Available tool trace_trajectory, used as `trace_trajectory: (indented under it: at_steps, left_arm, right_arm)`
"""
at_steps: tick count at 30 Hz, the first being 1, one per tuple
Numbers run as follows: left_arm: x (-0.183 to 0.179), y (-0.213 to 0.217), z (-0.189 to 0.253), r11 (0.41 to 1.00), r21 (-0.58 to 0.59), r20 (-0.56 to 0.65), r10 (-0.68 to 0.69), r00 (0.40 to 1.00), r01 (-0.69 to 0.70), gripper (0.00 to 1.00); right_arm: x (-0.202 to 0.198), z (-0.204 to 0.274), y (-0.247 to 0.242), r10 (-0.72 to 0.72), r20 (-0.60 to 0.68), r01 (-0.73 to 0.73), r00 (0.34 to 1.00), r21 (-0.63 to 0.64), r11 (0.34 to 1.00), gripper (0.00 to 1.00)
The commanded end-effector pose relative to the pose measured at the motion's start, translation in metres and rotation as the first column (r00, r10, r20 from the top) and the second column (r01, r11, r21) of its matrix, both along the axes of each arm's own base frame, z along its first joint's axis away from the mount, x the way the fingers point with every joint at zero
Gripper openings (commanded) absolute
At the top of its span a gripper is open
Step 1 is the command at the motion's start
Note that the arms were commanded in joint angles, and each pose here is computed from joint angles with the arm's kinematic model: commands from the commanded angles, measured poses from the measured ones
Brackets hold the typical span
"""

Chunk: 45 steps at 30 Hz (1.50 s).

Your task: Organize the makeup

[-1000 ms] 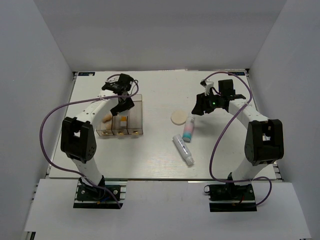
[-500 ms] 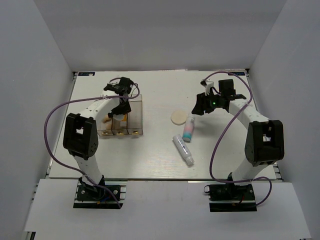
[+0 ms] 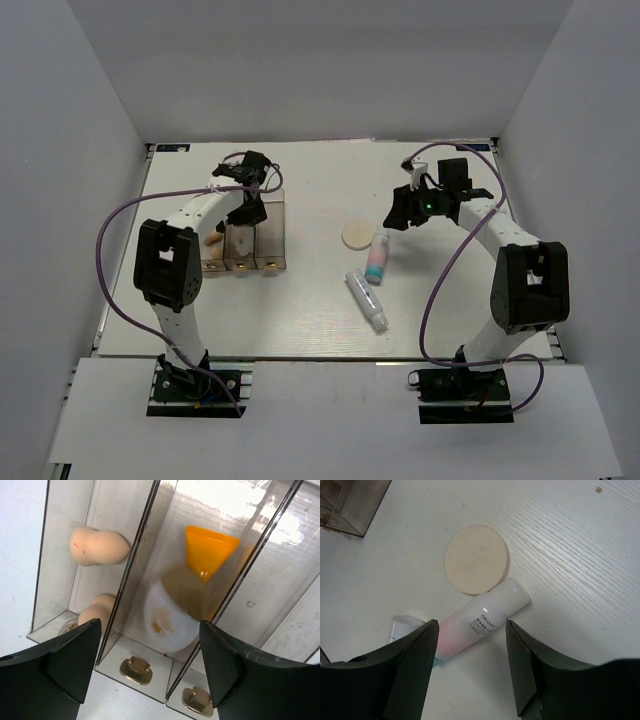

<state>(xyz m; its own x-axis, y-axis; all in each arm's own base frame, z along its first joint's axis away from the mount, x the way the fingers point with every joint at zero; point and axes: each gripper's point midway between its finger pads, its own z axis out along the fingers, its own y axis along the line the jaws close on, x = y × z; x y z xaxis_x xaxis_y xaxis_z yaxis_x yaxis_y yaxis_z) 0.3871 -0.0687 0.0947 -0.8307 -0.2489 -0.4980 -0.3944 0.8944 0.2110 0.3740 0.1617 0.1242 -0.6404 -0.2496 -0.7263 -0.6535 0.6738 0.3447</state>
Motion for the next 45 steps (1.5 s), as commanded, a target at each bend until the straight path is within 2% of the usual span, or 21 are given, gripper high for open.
trace_trajectory:
  at_steps: [1, 5, 8, 9, 11, 12, 13, 14, 15, 18, 19, 20, 22, 23, 28, 35, 45]
  left_arm:
    - [0.008, 0.0, 0.038, 1.0, -0.008, 0.101, 0.008, 0.995, -0.008, 0.9]
    - [0.01, -0.003, 0.053, 0.999, -0.037, 0.132, 0.012, 0.991, -0.007, 0.9]
    - [0.009, -0.017, 0.072, 0.994, -0.104, 0.172, -0.017, 0.985, 0.035, 0.8]
    - [0.007, -0.021, 0.085, 0.988, -0.14, 0.221, -0.027, 0.975, 0.06, 0.6]
    - [0.009, -0.041, 0.099, 0.959, -0.238, 0.297, -0.077, 0.952, 0.152, 0.35]
    - [0.003, -0.046, 0.119, 0.94, -0.279, 0.361, -0.089, 0.928, 0.199, 0.28]
    - [-0.007, -0.052, 0.109, 0.923, -0.31, 0.352, -0.112, 0.929, 0.229, 0.21]
    - [-0.009, -0.064, 0.115, 0.888, -0.363, 0.387, -0.132, 0.913, 0.283, 0.2]
    - [-0.014, -0.067, 0.117, 0.875, -0.382, 0.404, -0.13, 0.906, 0.296, 0.2]
    - [-0.038, -0.076, 0.116, 0.822, -0.465, 0.418, -0.123, 0.9, 0.329, 0.48]
    - [-0.05, -0.076, 0.11, 0.81, -0.492, 0.408, -0.109, 0.906, 0.319, 0.64]
    - [-0.055, -0.077, 0.109, 0.804, -0.504, 0.405, -0.104, 0.908, 0.316, 0.7]
    - [-0.067, -0.075, 0.113, 0.789, -0.533, 0.411, -0.075, 0.908, 0.306, 0.75]
    - [-0.073, -0.073, 0.107, 0.79, -0.538, 0.401, -0.067, 0.914, 0.294, 0.78]
    - [-0.091, -0.064, 0.111, 0.786, -0.552, 0.426, -0.02, 0.905, 0.278, 0.8]
    - [-0.109, -0.055, 0.111, 0.789, -0.561, 0.424, 0.014, 0.906, 0.25, 0.81]
    - [-0.118, -0.053, 0.11, 0.779, -0.585, 0.41, 0.046, 0.911, 0.224, 0.81]
  right_arm:
    - [-0.003, 0.023, 0.006, 0.052, 0.06, -0.053, 0.997, 0.023, 0.998, 0.62]
    - [-0.004, 0.024, 0.01, 0.067, 0.054, -0.068, 0.996, 0.018, 0.998, 0.62]
    - [-0.003, 0.018, 0.01, 0.058, 0.042, -0.057, 0.997, -0.013, 0.998, 0.61]
    - [-0.005, 0.015, 0.011, 0.058, 0.017, -0.058, 0.998, -0.021, 0.998, 0.58]
    - [-0.006, 0.007, 0.009, 0.028, -0.021, -0.029, 0.999, -0.051, 0.998, 0.5]
    - [-0.011, 0.0, 0.009, 0.02, -0.064, -0.024, 0.998, -0.062, 0.998, 0.44]
    - [-0.014, -0.005, 0.01, 0.008, -0.087, -0.015, 0.996, -0.073, 0.997, 0.4]
    - [-0.015, -0.01, 0.008, -0.018, -0.107, 0.008, 0.994, -0.095, 0.995, 0.35]
    - [-0.02, -0.018, 0.006, -0.057, -0.16, 0.04, 0.985, -0.105, 0.994, 0.33]
    - [-0.028, -0.03, 0.006, -0.12, -0.225, 0.091, 0.967, -0.132, 0.987, 0.38]
    - [-0.029, -0.034, 0.006, -0.139, -0.239, 0.107, 0.961, -0.144, 0.984, 0.41]
    - [-0.031, -0.036, 0.007, -0.147, -0.252, 0.112, 0.957, -0.148, 0.983, 0.46]
    - [-0.03, -0.041, 0.008, -0.195, -0.281, 0.152, 0.94, -0.166, 0.974, 0.52]
    - [-0.029, -0.045, 0.008, -0.211, -0.296, 0.164, 0.932, -0.175, 0.971, 0.59]
    - [-0.026, -0.057, 0.007, -0.301, -0.335, 0.231, 0.893, -0.233, 0.945, 0.68]
    - [-0.034, -0.081, 0.014, -0.354, -0.4, 0.257, 0.846, -0.275, 0.926, 0.72]
    - [-0.037, -0.101, 0.026, -0.419, -0.443, 0.304, 0.793, -0.309, 0.901, 0.69]
